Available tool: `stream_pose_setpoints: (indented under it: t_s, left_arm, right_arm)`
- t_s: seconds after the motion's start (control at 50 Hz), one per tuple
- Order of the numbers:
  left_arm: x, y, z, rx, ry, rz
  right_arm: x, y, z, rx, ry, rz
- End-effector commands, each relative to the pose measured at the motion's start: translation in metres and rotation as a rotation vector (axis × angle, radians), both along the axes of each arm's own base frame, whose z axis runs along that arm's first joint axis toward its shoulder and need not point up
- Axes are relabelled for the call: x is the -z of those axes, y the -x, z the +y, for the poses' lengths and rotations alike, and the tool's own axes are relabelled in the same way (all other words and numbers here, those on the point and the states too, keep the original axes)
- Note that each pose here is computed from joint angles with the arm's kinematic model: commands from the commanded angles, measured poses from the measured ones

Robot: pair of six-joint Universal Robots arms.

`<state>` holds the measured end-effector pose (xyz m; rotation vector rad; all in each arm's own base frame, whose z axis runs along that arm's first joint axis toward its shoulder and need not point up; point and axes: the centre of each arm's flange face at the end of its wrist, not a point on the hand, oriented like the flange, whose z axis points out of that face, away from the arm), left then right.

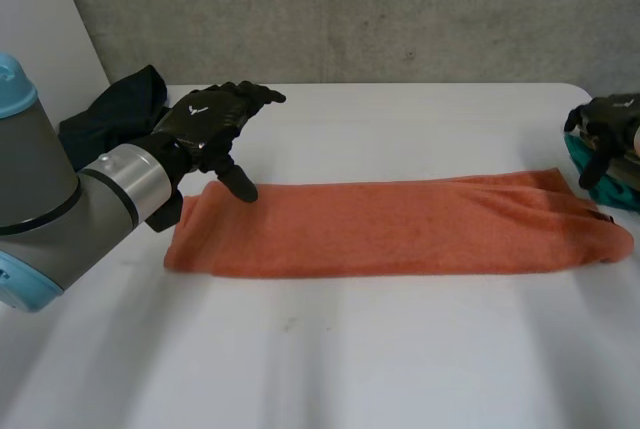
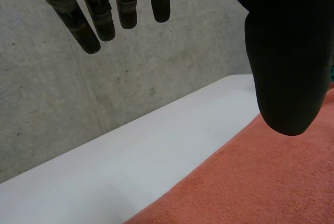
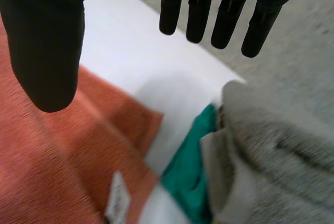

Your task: Fold the laundry.

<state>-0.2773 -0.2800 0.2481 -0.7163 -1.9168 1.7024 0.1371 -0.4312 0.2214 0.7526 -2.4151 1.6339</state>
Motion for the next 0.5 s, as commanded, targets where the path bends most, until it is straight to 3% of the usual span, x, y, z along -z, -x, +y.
stream_pose_setpoints:
  t_s: [0.02,0.5]
  left_arm:
    - [0.001,0.002,0.002,-0.011,0.003,-0.006]
    - [0.007,0.004,-0.001,-0.009,0.008,-0.004]
  right_arm:
    - [0.026,0.002,-0.004,0.001,-0.068,-0.045]
    - [0.083,0.007,-0.023,-0.01,-0.064,-0.086]
